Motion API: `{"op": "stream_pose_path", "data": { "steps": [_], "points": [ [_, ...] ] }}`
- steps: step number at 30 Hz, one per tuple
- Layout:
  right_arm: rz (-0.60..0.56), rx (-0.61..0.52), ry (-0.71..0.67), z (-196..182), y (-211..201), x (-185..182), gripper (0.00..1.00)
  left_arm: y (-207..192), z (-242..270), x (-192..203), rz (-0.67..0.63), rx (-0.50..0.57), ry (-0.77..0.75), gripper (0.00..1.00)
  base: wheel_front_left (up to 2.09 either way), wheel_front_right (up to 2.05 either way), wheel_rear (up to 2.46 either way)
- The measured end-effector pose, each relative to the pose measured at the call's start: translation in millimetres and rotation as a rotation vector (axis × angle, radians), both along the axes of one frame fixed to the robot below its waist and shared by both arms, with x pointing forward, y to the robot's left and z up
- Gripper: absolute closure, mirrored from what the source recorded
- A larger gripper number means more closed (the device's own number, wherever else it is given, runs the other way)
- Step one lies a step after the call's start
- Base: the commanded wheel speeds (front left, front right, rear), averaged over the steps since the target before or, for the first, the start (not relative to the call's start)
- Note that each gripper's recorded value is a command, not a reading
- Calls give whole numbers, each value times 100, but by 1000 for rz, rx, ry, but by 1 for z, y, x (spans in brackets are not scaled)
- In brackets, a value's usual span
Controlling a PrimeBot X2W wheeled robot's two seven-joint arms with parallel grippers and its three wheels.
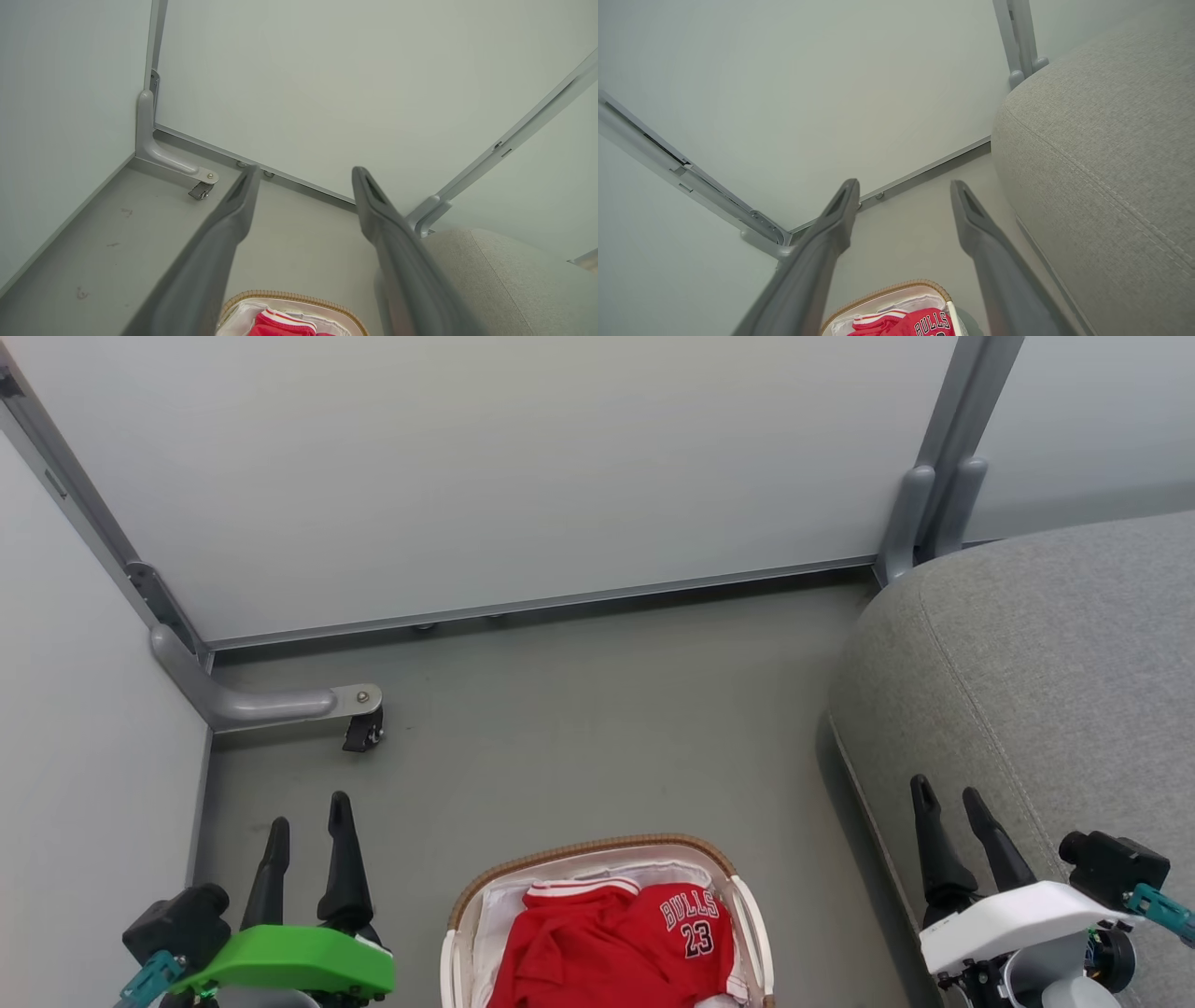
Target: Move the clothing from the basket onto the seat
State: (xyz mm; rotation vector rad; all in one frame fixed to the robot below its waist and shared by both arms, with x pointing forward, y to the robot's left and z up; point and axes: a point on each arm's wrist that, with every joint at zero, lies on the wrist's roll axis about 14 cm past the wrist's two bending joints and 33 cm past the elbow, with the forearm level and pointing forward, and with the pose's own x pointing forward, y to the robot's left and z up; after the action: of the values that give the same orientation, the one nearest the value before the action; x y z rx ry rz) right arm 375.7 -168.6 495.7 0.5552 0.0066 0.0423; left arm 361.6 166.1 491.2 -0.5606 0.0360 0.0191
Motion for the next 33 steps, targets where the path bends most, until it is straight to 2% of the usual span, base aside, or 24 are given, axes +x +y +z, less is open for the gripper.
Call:
{"op": "stream_pose_path", "data": {
  "steps": [13,33],
  "points": [
    [31,-145,-14,-2,8,-2,0,-5,-9,-6,-17,117,10,0,0,0,0],
    [74,-307,-39,-5,17,-4,0,-8,-26,-17,-36,248,38,0,0,0,0]
  ]
}}
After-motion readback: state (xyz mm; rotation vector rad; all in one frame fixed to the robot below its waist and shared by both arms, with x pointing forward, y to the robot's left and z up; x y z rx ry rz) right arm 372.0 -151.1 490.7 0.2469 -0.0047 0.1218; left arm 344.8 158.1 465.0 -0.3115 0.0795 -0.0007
